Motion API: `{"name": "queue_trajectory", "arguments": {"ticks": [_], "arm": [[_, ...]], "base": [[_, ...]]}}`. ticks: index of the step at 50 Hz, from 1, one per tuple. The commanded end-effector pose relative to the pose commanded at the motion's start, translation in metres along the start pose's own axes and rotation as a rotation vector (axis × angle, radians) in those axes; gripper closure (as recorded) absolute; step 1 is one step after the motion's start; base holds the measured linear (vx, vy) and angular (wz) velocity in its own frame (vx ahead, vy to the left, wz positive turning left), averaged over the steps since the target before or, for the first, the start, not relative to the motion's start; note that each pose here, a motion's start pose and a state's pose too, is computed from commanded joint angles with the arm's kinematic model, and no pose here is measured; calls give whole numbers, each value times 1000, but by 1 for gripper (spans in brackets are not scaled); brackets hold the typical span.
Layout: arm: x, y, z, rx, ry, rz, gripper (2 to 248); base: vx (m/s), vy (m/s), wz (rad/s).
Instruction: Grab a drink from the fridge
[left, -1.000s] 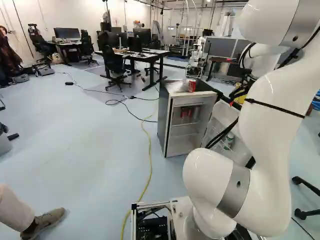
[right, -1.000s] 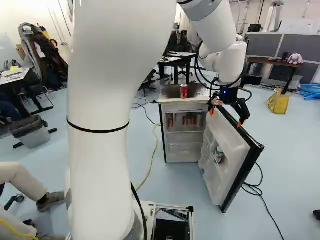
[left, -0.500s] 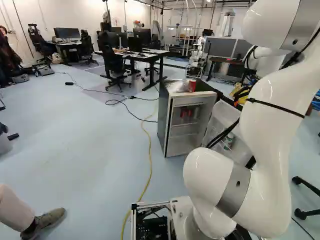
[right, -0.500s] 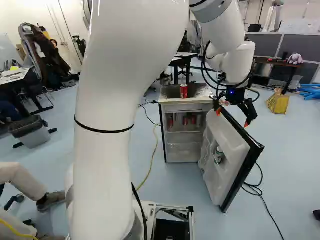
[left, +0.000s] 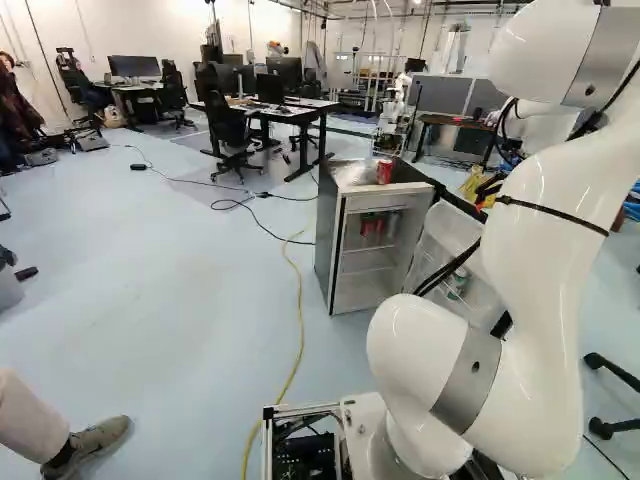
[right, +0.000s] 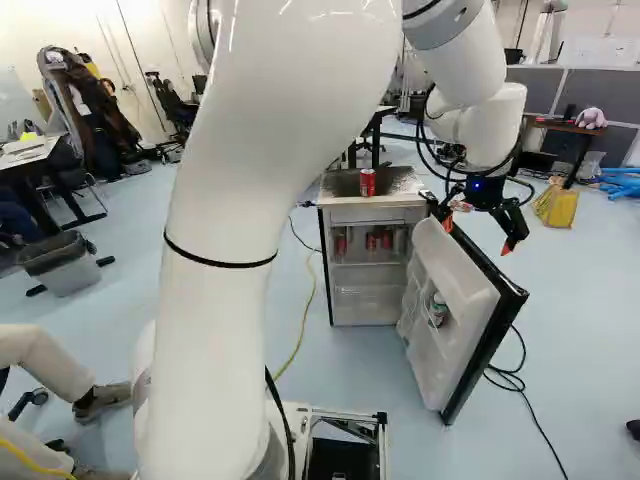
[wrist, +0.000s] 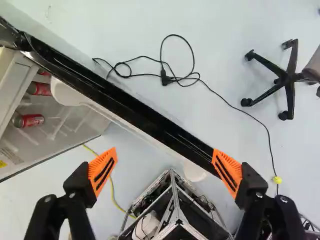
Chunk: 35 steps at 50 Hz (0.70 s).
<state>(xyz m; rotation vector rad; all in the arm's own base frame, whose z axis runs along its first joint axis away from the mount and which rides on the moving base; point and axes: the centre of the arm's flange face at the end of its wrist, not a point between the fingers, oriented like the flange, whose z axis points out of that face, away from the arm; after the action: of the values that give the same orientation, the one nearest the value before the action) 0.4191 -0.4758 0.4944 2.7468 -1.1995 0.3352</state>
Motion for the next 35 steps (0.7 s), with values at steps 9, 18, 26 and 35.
{"name": "queue_trajectory", "arguments": {"ticks": [9,18,26,35], "arm": [[8,6,2,-2,7,9,3],[15,12,5,-5,14,17,3],[23,17,7,-7,21,24,3],[31,22,10,-9,29,32,3]], "base": [[0,0,0],[0,0,0],[0,0,0],[0,0,0]]}}
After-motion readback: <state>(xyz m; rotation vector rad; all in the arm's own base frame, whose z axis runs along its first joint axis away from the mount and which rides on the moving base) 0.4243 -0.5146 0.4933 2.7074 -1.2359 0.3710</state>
